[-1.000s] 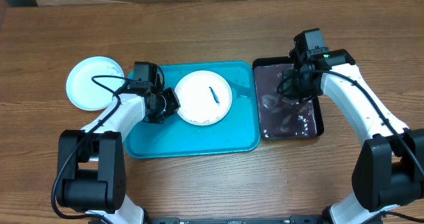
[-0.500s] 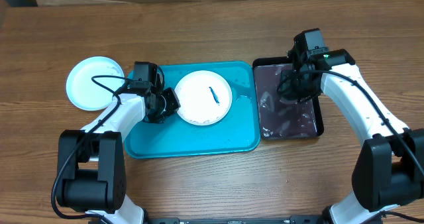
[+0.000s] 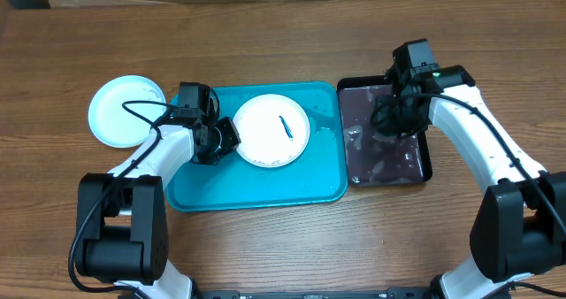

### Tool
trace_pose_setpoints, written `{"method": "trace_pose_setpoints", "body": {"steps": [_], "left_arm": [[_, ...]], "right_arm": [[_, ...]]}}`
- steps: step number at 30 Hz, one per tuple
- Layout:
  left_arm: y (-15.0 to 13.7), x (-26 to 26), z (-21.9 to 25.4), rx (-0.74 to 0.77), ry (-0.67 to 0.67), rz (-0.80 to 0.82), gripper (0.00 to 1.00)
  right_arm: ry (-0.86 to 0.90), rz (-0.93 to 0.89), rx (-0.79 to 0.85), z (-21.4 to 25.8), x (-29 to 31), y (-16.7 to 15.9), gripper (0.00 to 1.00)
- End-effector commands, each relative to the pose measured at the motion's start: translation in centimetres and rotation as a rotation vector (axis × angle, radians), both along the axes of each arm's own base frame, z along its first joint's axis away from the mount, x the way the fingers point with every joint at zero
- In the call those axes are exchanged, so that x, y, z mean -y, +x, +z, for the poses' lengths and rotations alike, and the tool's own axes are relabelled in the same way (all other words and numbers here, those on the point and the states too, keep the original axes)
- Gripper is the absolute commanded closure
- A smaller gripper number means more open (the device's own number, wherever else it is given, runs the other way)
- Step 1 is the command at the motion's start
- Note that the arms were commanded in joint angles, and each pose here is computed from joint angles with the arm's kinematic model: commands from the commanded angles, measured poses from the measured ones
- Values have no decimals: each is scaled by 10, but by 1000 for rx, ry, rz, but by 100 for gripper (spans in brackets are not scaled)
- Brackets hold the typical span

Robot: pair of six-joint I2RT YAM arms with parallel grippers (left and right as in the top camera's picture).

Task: Clean dirty plates on tray and stack at the side
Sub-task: 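Keep rubbing the sponge across the black tray's water, then carry the sponge with the right gripper toward the white plate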

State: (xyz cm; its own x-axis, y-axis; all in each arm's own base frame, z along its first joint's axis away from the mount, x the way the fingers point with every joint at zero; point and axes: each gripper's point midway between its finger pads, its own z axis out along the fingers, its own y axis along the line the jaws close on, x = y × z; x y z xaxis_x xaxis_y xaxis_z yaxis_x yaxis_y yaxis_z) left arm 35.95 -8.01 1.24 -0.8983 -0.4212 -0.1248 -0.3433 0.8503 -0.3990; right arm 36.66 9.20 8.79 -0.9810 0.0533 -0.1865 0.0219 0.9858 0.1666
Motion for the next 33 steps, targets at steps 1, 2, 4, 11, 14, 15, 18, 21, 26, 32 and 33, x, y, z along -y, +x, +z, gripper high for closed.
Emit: {"method": "trace_pose_setpoints", "body": {"steps": [1, 2, 4, 11, 14, 15, 18, 21, 26, 32, 33], "left_arm": [[3, 1, 1, 9, -3, -24, 96], [3, 1, 1, 9, -4, -24, 95], [4, 1, 1, 9, -4, -24, 96], [3, 1, 1, 9, -3, -24, 96], [3, 1, 1, 9, -3, -24, 96], [3, 1, 1, 9, -3, -24, 96], [3, 1, 1, 9, -3, -24, 96], [3, 1, 1, 9, -3, -24, 96], [4, 1, 1, 9, -4, -24, 96], [3, 1, 1, 9, -4, -24, 96], [3, 1, 1, 9, -3, -24, 96]], "right_arm": [[-18, 31, 25, 11, 2, 1, 96], [-61, -65, 18, 9, 15, 2, 96], [-15, -116, 10, 8, 9, 3, 96], [1, -117, 2, 5, 6, 1, 96], [19, -41, 7, 6, -5, -1, 96], [3, -45, 8, 5, -2, -1, 96], [8, -48, 14, 6, -3, 1, 96], [6, -42, 15, 6, -3, 1, 96], [7, -26, 35, 13, -4, 6, 96], [20, -39, 78, 44, -7, 18, 96], [25, -51, 87, 50, -7, 21, 96]]}}
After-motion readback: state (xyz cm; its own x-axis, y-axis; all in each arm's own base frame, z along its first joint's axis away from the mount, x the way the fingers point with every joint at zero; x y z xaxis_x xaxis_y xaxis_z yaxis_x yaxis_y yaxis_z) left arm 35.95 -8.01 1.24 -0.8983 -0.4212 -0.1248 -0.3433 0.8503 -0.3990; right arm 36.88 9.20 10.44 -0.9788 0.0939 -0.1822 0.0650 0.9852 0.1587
